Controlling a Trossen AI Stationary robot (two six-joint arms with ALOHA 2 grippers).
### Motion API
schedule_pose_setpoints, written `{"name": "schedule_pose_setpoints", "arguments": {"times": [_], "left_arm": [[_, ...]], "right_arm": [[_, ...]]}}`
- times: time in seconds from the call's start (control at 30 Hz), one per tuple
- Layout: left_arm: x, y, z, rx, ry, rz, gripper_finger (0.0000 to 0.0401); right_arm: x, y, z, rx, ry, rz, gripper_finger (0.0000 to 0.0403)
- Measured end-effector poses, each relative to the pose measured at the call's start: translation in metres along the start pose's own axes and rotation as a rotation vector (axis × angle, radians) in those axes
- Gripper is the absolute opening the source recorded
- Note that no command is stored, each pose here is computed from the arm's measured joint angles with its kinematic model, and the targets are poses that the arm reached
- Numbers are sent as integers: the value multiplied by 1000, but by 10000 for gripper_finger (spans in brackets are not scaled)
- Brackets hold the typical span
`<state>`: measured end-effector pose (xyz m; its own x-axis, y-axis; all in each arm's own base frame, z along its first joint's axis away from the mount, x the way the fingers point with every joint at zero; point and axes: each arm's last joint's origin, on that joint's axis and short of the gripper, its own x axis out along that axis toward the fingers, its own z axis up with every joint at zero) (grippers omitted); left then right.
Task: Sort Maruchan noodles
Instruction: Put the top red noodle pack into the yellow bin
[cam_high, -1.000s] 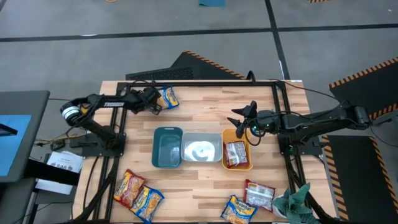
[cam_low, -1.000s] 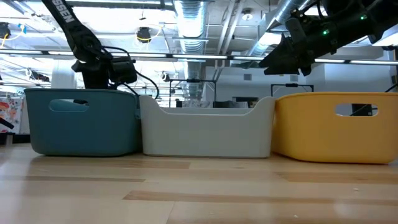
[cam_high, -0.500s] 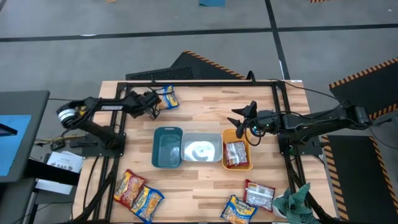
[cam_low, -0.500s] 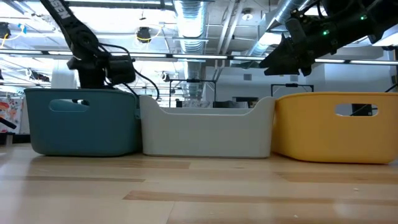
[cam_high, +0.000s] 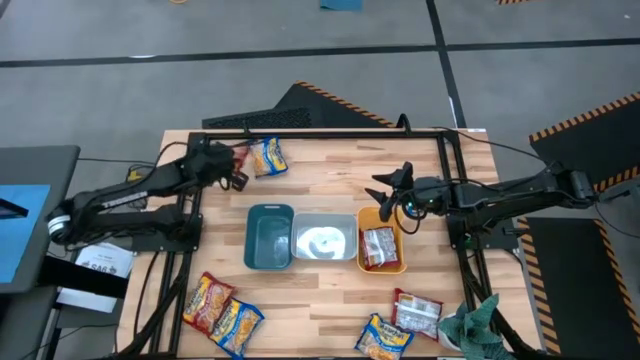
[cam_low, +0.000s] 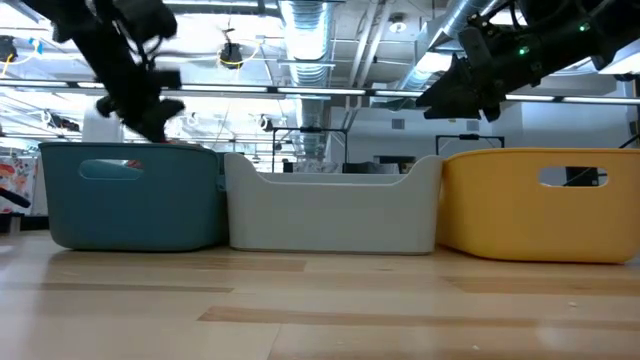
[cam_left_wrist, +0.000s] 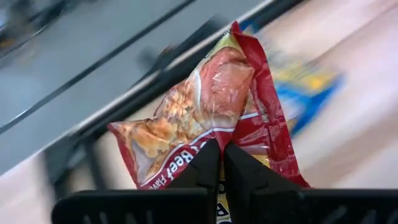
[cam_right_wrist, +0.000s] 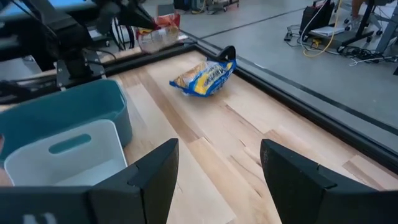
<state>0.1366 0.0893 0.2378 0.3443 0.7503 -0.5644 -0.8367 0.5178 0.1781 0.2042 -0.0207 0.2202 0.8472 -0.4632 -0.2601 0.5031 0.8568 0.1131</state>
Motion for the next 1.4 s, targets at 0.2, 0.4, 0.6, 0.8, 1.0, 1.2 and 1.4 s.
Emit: {"name": "schedule_pose_setpoints", "arguments": {"times": [0.2,0.4,0.6,0.8,1.0,1.2,1.4], "left_arm": [[-18,-32,21,13,-245,-308,1],[-23,-83,30,105,-416,-552,0],[-21,-130,29,165,-540,-801,0],[-20,-177,36,246,-578,-975,0],[-17,-231,55,383,-639,-1081,0],[-1,-278,67,473,-707,-1164,0],[20,-311,67,539,-719,-1154,0]], "right_arm": [[0,2,8,21,-72,17,249],[-1,3,15,21,-143,30,249],[-2,4,19,-6,-188,34,249],[-6,3,22,-61,-204,30,249],[-16,-1,29,-56,-229,30,249],[-24,-4,31,-56,-229,30,249],[-24,-5,30,-65,-212,27,249]]}}
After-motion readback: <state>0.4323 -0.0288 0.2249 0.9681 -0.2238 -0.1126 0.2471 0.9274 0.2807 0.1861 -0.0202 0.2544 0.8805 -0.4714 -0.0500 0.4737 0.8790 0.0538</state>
